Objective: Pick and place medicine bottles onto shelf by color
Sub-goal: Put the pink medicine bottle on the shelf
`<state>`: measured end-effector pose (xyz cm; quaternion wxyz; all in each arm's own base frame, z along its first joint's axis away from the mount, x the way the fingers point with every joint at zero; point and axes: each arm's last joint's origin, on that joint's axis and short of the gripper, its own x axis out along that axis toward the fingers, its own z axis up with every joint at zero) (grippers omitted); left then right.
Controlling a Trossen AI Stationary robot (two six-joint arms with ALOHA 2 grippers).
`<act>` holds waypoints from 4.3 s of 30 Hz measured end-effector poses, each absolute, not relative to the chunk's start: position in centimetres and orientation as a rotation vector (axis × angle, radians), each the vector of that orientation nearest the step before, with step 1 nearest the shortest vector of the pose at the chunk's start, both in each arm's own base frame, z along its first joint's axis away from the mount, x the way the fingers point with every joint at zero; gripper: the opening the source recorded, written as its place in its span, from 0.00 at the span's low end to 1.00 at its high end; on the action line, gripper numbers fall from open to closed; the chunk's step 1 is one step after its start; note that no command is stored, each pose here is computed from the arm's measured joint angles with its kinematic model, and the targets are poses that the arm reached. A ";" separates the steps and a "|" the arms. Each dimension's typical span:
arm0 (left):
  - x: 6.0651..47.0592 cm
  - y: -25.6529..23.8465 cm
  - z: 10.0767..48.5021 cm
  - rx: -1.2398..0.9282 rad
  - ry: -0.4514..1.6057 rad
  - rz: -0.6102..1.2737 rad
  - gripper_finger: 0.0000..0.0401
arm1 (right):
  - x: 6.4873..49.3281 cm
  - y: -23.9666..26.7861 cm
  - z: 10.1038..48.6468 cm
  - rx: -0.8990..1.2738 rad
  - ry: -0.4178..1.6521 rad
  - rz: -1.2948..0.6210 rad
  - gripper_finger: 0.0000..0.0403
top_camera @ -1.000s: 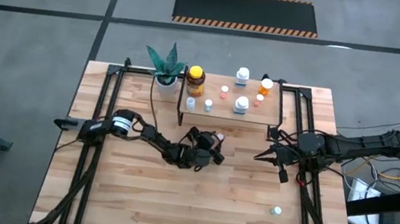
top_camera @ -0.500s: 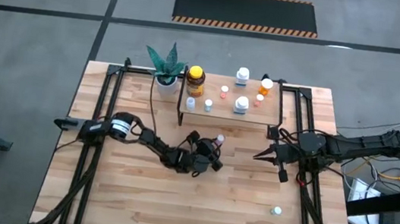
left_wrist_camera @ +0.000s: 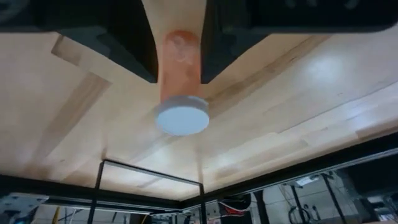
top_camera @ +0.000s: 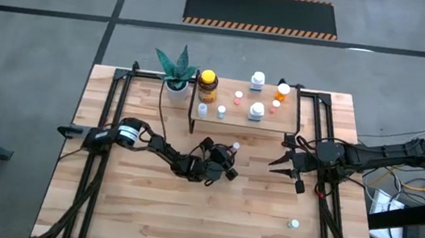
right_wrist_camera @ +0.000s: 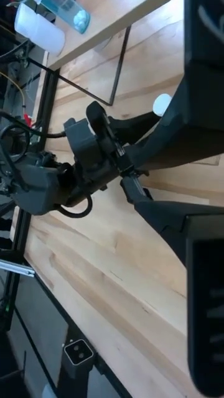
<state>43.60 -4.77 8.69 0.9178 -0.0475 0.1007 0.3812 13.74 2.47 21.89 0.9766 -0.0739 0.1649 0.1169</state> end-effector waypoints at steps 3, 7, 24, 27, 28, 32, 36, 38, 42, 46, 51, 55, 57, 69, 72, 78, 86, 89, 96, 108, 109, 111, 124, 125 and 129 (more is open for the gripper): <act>43.7 -4.1 8.7 -0.139 0.198 0.759 0.33 | 13.7 2.4 21.8 -0.151 0.337 0.221 0.25; 43.9 -3.1 7.8 -0.150 0.199 0.758 0.45 | 13.7 2.4 21.8 -0.154 0.337 0.211 0.30; 44.0 -2.8 6.4 -0.150 0.210 0.744 0.25 | 14.0 2.4 21.5 -0.159 0.360 0.213 0.33; 44.0 -2.8 6.4 -0.150 0.210 0.743 0.18 | 14.0 2.4 21.5 -0.159 0.360 0.213 0.33; 44.0 -2.8 6.4 -0.150 0.210 0.743 0.17 | 14.0 2.4 21.5 -0.159 0.359 0.213 0.33; 44.0 -2.9 6.5 -0.130 0.217 0.739 0.19 | 14.0 2.4 21.5 -0.168 0.356 0.215 0.35; 44.0 -3.6 7.3 -0.065 0.228 0.710 0.22 | 14.1 2.4 21.8 -0.142 0.329 0.194 0.36; 44.0 -4.5 8.0 -0.039 0.224 0.685 0.22 | 14.4 2.4 21.8 -0.083 0.330 0.146 0.37; 43.7 -6.5 9.6 0.018 0.215 0.630 0.22 | 15.4 2.3 20.8 -0.013 0.405 0.063 0.43; 43.4 -8.2 11.1 0.045 0.198 0.585 0.22 | 16.9 2.6 20.2 0.016 0.442 0.043 0.51; 43.0 -9.8 12.3 0.052 0.181 0.544 0.22 | 19.5 3.1 20.3 -0.009 0.469 0.050 0.57; 42.7 -10.7 13.1 0.050 0.171 0.523 0.22 | 21.7 3.5 20.9 -0.060 0.494 0.063 0.58; 42.6 -11.0 13.4 0.045 0.163 0.517 0.22 | 22.7 3.7 21.1 -0.085 0.505 0.069 0.57; 42.4 -11.6 13.7 0.040 0.156 0.507 0.22 | 25.6 4.2 21.7 -0.151 0.596 0.094 0.49; 42.4 -11.7 13.7 0.039 0.154 0.507 0.22 | 25.6 4.3 21.7 -0.152 0.596 0.098 0.46; 42.5 -11.7 13.9 0.033 0.145 0.499 0.22 | 25.4 4.8 22.0 -0.158 0.582 0.117 0.37; 42.6 -11.8 14.1 0.030 0.140 0.499 0.22 | 25.4 4.9 22.0 -0.152 0.584 0.119 0.27; 42.6 -11.8 14.1 0.029 0.139 0.499 0.22 | 25.4 4.9 22.0 -0.149 0.584 0.118 0.27; 42.5 -12.0 14.3 0.033 0.138 0.493 0.24 | 25.4 4.9 22.0 -0.123 0.584 0.113 0.28; 41.5 -12.1 16.3 0.085 0.128 0.464 0.48 | 25.2 4.8 22.3 -0.104 0.575 0.104 0.28; 41.4 -12.2 16.4 0.105 0.136 0.461 0.49 | 25.2 4.8 22.5 -0.103 0.568 0.104 0.28; 41.0 -12.3 16.9 0.144 0.159 0.458 0.51 | 25.1 4.8 23.0 -0.103 0.552 0.094 0.28; 37.3 -11.7 22.2 0.317 0.391 0.449 0.52 | 26.5 3.4 30.3 -0.154 0.560 -0.094 0.28; 37.0 -11.5 22.6 0.328 0.404 0.454 0.52 | 26.7 3.1 30.8 -0.150 0.556 -0.105 0.28; 35.7 -11.0 24.1 0.356 0.417 0.466 0.52 | 27.2 2.4 32.3 -0.128 0.576 -0.140 0.28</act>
